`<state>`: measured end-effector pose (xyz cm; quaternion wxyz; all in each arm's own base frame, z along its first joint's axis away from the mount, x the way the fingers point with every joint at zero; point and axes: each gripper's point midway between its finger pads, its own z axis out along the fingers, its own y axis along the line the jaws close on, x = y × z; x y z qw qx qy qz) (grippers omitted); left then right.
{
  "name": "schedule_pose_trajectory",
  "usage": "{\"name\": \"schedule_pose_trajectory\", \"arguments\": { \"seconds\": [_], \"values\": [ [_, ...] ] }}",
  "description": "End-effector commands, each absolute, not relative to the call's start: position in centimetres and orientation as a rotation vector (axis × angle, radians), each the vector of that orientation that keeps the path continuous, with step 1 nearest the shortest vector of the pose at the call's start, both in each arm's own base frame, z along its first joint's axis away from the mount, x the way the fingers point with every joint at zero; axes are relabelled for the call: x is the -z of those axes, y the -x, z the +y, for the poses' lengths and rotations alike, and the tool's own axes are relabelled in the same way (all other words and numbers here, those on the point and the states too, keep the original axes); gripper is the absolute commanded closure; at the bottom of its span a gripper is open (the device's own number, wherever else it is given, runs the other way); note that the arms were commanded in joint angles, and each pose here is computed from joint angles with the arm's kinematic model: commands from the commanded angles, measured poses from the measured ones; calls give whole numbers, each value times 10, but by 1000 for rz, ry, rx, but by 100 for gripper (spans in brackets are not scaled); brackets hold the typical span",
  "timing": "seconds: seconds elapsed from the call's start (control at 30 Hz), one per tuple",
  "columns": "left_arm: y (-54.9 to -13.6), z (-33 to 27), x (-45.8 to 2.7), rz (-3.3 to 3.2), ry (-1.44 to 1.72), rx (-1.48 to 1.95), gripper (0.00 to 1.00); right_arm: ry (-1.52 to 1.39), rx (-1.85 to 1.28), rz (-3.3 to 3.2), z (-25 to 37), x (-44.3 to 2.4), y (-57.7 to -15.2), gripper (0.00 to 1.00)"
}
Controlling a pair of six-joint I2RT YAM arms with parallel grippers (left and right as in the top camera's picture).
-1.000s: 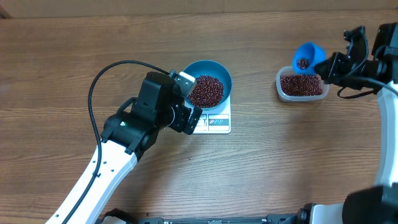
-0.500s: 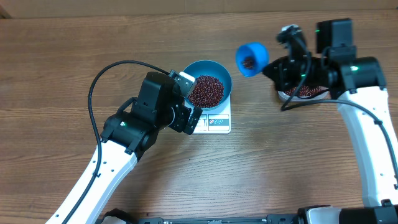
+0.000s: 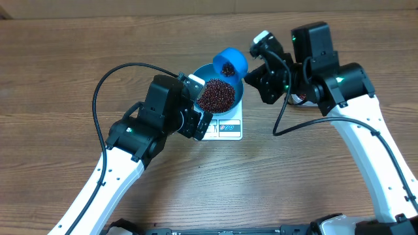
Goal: Scoop item into bowl and weigh 150g on scale
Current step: 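Carry the scoop with the right gripper over the teal bowl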
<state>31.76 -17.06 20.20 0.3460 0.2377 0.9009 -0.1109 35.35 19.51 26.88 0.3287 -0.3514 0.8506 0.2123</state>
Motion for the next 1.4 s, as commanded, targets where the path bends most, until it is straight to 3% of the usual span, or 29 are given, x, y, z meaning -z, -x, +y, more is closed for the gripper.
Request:
{"name": "schedule_pose_trajectory", "arguments": {
  "seconds": [0.0, 0.77, 1.37],
  "values": [
    [-319, -169, -202, 2330, -626, 274, 1, 949, -500, 2168, 194, -281, -358, 96],
    [-319, -169, -202, 2330, -626, 275, 0, 1131, -371, 2086, 193, -266, -373, 96],
    [-319, -169, -202, 2331, -626, 275, 1, 1071, -407, 2127, 194, -264, -374, 96]
  ]
}}
